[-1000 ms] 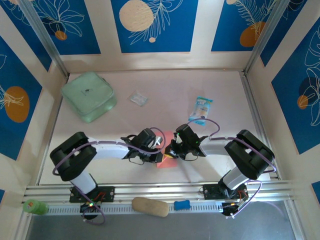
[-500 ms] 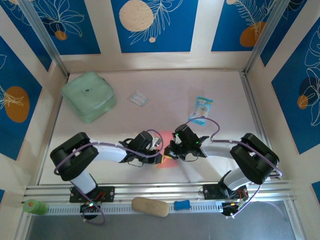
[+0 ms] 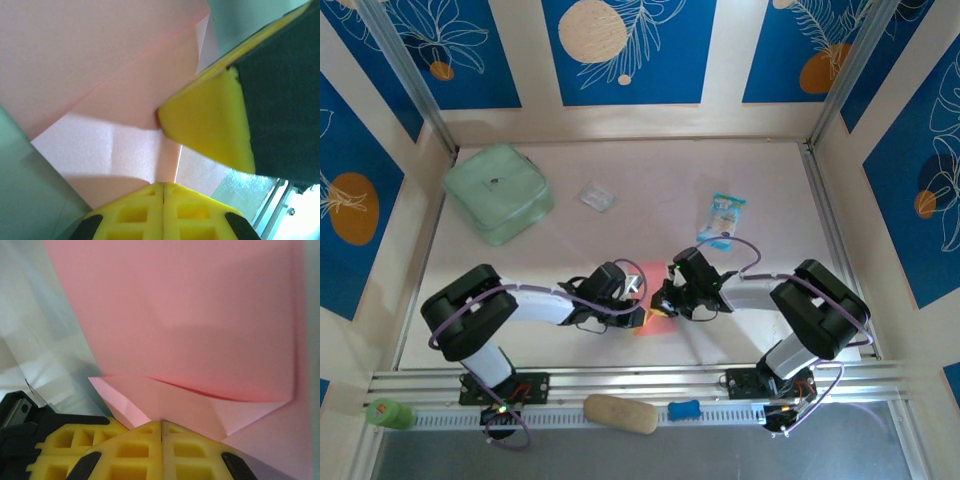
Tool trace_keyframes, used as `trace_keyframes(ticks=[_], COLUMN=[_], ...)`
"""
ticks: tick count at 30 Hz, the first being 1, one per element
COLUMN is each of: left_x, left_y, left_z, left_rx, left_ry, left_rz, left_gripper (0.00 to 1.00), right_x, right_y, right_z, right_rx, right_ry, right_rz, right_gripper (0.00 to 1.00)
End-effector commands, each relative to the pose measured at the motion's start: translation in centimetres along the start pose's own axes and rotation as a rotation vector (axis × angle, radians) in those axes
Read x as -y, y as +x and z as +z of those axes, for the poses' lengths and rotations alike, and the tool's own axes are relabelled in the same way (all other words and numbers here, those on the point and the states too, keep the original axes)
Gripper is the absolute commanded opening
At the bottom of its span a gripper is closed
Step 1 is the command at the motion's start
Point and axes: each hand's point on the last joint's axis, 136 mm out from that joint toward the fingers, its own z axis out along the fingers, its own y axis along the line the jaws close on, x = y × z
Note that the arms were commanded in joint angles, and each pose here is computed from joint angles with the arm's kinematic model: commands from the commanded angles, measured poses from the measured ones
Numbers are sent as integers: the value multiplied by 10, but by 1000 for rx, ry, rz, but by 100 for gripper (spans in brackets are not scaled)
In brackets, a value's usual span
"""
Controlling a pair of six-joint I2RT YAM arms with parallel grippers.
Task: Fold a paper plane with a square sheet of paper (pick it up from the middle)
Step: Fold the triangle at the bottom-center of the table.
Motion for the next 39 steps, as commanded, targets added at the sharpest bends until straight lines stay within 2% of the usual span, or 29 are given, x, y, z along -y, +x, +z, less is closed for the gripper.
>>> trace_keyframes(ticks=[1,16,21,27,34,39], left_x=[-52,-56,-55,-51,-45,-35], left_y=[44,48,48,44,39,33], left_z=[5,4,4,3,2,-3], left_rx=[-139,-149,-147,-141,-133,-119], left_ry=[-172,-180,-177,-170,-159,-141], left_rz=[-81,-76,-66,-62,-53,-44], left_gripper=[0,0,0,0,0,0], right_x=[20,33,9,-7,9,44], right_y=[-9,-47,-43,-24,-17,-19], right_z=[-4,-29,-43,-35,-14,-10], right_rx=[28,148,187,133,69,76], right_ry=[56,23,-37,-78,-17,78], right_rz=[29,55,-27,-88,-62,29], right_gripper=[0,0,0,0,0,0])
